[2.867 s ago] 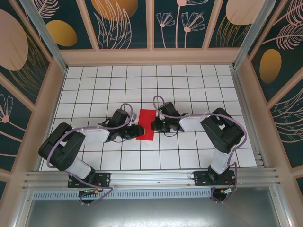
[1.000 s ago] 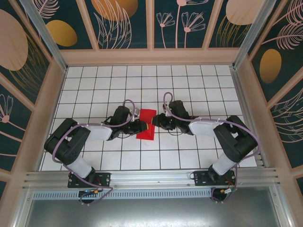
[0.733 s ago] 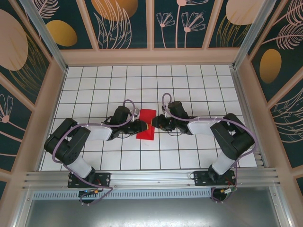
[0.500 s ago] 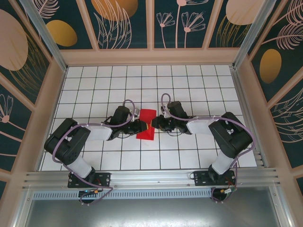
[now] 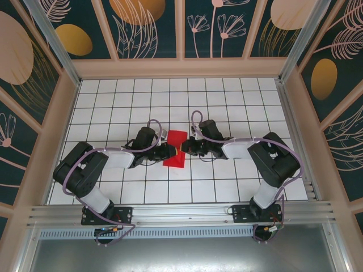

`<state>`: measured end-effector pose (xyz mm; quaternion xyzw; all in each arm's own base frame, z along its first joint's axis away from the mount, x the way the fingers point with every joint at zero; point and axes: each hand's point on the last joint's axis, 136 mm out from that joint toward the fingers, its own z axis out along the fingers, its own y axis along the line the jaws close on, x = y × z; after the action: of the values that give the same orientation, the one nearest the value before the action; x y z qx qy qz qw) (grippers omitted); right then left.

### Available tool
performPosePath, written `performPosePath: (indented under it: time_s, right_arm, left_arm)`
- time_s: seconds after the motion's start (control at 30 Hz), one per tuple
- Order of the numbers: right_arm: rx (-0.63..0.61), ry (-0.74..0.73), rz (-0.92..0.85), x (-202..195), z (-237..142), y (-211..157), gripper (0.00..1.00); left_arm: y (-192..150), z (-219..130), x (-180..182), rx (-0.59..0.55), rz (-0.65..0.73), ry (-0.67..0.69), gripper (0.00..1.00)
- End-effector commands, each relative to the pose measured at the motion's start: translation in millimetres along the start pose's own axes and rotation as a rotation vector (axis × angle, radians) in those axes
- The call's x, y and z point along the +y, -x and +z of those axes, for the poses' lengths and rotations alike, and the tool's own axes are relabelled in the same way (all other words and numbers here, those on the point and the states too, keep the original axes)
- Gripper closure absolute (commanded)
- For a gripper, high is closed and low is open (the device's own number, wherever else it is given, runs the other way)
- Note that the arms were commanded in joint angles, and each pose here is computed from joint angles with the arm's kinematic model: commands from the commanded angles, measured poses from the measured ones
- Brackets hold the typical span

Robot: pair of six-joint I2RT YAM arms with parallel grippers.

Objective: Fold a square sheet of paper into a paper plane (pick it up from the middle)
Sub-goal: Fold the triangle a second time at the center of the table.

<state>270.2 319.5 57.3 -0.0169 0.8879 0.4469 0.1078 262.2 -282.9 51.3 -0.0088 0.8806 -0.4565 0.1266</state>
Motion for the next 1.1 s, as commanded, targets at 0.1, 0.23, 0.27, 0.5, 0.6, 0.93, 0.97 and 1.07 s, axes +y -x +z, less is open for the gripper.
performPosePath:
  time_s: [0.1,0.23,0.27,0.5,0.6,0.93,0.97,1.07]
  right_arm:
    - [-0.019,-0.029,-0.030,-2,4,10,0.96]
    - [-0.022,-0.062,-0.027,-9,3,10,0.97]
    - [-0.022,-0.072,-0.026,-12,2,9,0.97]
    - [-0.013,-0.125,-0.013,-25,1,3,0.97]
    - [-0.016,-0.138,-0.012,-27,0,3,0.97]
    - [-0.014,-0.184,-0.015,-37,5,6,0.97]
    - [-0.016,-0.184,-0.022,-36,5,8,0.97]
    - [-0.016,-0.193,-0.036,-35,6,12,0.97]
  left_arm:
    - [4,-2,-9,-0.003,0.032,-0.031,0.83]
    - [8,-6,-16,-0.022,0.044,-0.038,0.82]
    - [11,-7,-18,-0.029,0.049,-0.038,0.82]
    - [14,-5,-25,-0.042,0.018,-0.068,0.82]
    - [15,-4,-21,-0.053,0.017,-0.045,0.82]
    - [12,6,-24,-0.024,0.012,-0.041,0.82]
    - [12,6,-26,-0.025,0.013,-0.043,0.82]
    - [13,6,-26,-0.031,0.013,-0.032,0.82]
